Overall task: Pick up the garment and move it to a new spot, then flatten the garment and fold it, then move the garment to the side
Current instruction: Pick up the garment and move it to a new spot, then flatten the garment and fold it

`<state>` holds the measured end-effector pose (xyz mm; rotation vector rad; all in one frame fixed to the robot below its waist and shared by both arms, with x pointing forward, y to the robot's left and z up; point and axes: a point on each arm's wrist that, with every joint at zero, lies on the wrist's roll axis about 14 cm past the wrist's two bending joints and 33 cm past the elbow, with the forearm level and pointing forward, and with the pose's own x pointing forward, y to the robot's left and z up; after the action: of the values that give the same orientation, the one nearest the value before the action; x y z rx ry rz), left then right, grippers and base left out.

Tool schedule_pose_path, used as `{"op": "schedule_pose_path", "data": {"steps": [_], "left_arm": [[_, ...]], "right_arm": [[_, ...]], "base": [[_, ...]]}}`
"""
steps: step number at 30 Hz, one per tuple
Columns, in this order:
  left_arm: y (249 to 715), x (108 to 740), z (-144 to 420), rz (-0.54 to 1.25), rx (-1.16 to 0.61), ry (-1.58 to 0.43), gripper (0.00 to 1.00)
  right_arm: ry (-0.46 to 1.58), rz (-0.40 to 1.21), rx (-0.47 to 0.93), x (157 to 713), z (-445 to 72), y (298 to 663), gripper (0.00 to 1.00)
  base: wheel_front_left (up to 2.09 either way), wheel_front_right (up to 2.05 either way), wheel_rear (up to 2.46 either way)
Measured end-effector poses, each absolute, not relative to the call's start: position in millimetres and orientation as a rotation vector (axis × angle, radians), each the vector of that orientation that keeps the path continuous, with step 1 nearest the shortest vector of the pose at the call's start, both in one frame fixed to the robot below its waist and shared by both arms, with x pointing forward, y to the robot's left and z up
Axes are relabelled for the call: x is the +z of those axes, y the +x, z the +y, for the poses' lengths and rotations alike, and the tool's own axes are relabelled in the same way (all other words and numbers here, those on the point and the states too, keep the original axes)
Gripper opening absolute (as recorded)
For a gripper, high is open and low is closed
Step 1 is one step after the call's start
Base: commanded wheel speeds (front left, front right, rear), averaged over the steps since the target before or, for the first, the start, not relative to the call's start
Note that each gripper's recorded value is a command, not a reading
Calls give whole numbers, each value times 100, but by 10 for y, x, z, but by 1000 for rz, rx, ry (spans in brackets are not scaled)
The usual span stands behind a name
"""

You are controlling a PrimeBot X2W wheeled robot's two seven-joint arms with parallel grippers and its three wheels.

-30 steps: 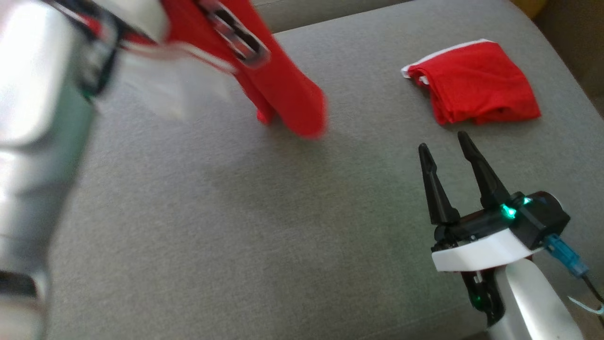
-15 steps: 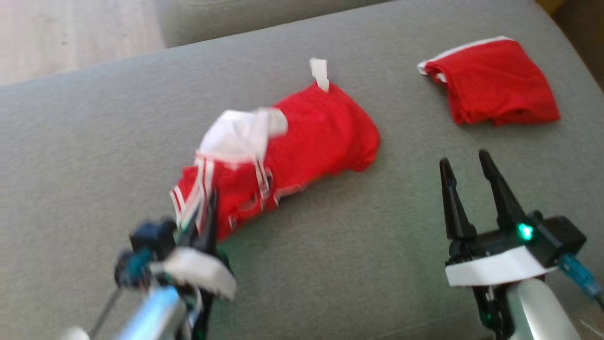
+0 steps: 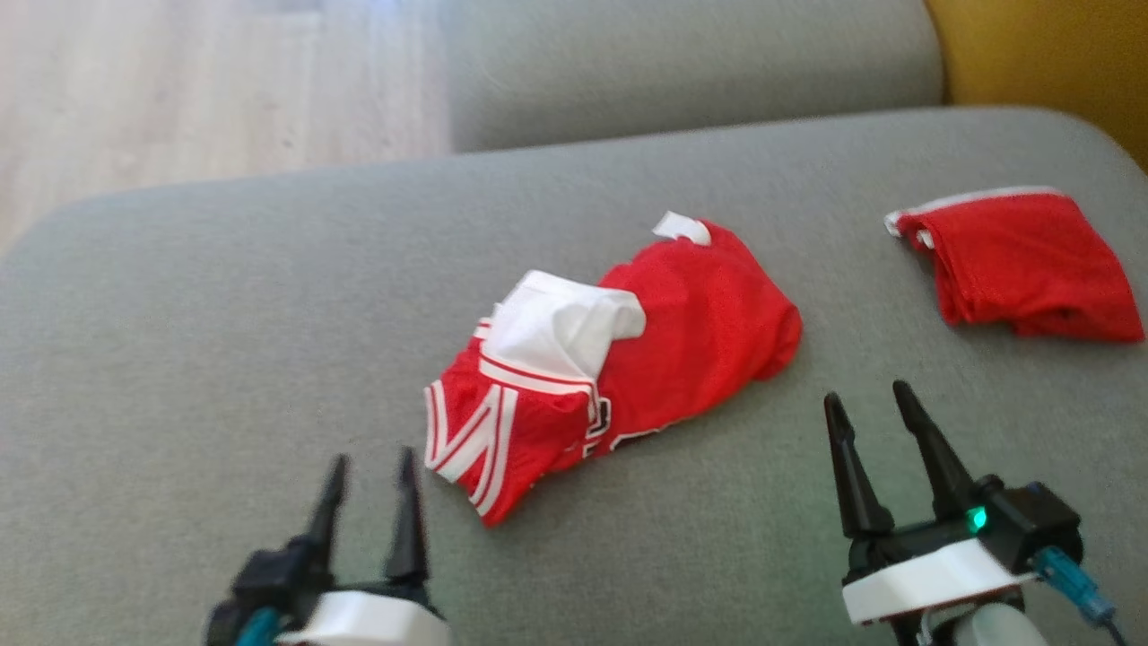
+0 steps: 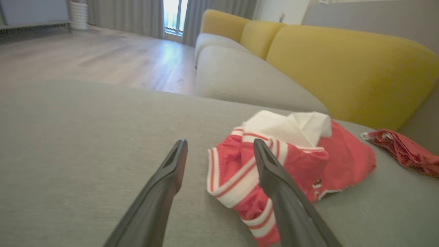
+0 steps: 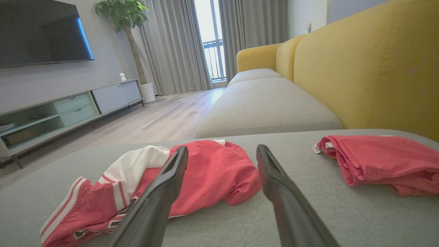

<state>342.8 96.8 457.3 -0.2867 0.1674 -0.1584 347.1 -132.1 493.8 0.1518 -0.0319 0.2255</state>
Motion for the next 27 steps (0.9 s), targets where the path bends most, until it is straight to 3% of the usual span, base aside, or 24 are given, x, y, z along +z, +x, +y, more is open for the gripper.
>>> {"op": "schedule_pose_path", "data": {"steps": [4,10,27], "left_arm": [[3322,4863,1332,44,-48,-258,100],[3011,4876,1769,1,86,-204,100],[2815,4762,1583,15,5,-126,100]], "right_arm": [[158,-46,259,4989,-1196,3438,100],[164,-49,282,4998,-1104,3332,100],[162,-7,259,4843,-1158,3148,100]], "base": [[0,0,0],[0,0,0],[0,0,0]]}}
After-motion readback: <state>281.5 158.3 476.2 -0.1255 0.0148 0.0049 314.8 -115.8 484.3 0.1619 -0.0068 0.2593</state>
